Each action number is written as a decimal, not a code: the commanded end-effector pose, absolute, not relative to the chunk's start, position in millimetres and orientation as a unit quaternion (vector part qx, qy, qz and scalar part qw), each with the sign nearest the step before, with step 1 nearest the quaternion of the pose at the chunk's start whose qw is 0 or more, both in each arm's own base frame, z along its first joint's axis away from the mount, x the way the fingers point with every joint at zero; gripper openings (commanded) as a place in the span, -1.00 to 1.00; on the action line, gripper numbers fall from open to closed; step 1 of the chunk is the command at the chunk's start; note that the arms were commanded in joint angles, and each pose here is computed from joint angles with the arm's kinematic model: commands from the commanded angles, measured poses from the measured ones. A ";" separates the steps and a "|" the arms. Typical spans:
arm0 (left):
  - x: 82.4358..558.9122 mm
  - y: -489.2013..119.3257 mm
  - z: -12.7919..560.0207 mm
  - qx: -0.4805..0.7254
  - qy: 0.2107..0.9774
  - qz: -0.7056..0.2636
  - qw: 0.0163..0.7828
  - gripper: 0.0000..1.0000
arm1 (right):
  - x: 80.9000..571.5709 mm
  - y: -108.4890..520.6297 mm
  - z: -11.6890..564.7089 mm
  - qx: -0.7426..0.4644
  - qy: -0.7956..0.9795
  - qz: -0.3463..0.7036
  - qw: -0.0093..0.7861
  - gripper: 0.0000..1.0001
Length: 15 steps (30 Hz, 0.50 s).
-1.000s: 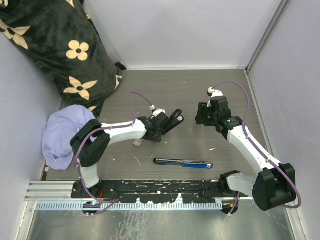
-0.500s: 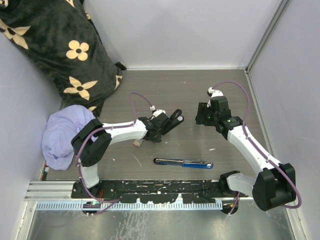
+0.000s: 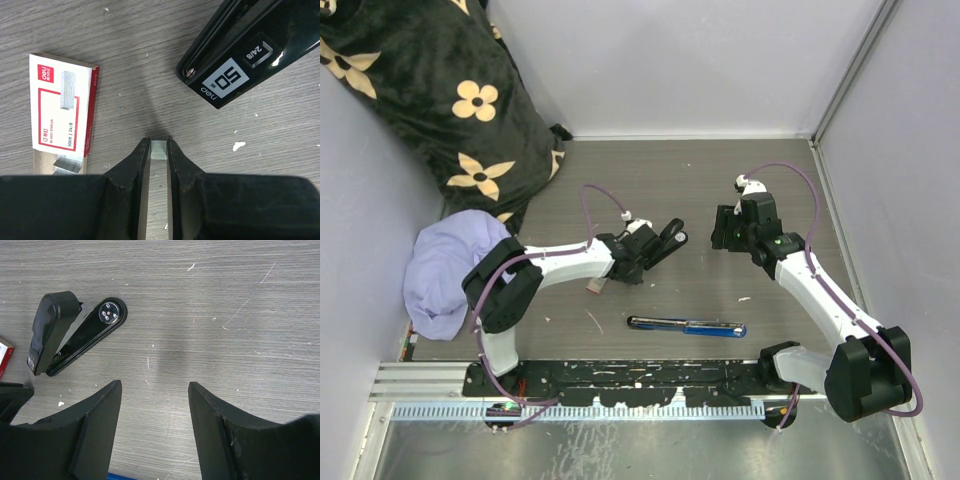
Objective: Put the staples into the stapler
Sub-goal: Pick up the staple from the center of the board.
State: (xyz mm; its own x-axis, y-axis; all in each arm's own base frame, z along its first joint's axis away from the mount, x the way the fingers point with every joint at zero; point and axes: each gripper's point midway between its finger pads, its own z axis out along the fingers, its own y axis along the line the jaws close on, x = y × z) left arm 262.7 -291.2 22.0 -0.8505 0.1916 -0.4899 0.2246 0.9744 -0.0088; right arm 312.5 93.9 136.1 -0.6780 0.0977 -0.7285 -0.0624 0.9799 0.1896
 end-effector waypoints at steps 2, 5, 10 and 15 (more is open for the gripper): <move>268.5 -306.8 47.3 0.142 0.951 -0.071 0.266 -0.76 | 320.6 92.2 151.5 0.021 0.896 0.102 0.432 0.23; 265.7 -319.6 63.7 0.167 0.943 -0.108 0.267 -0.75 | 320.7 92.4 152.4 0.021 0.895 0.103 0.433 0.24; 255.2 -343.5 99.1 0.218 0.922 -0.171 0.272 -0.78 | 320.5 92.5 152.6 0.021 0.895 0.103 0.433 0.24; 232.5 -370.0 126.4 0.263 0.898 -0.232 0.266 -0.80 | 320.5 91.6 155.2 0.022 0.894 0.102 0.435 0.24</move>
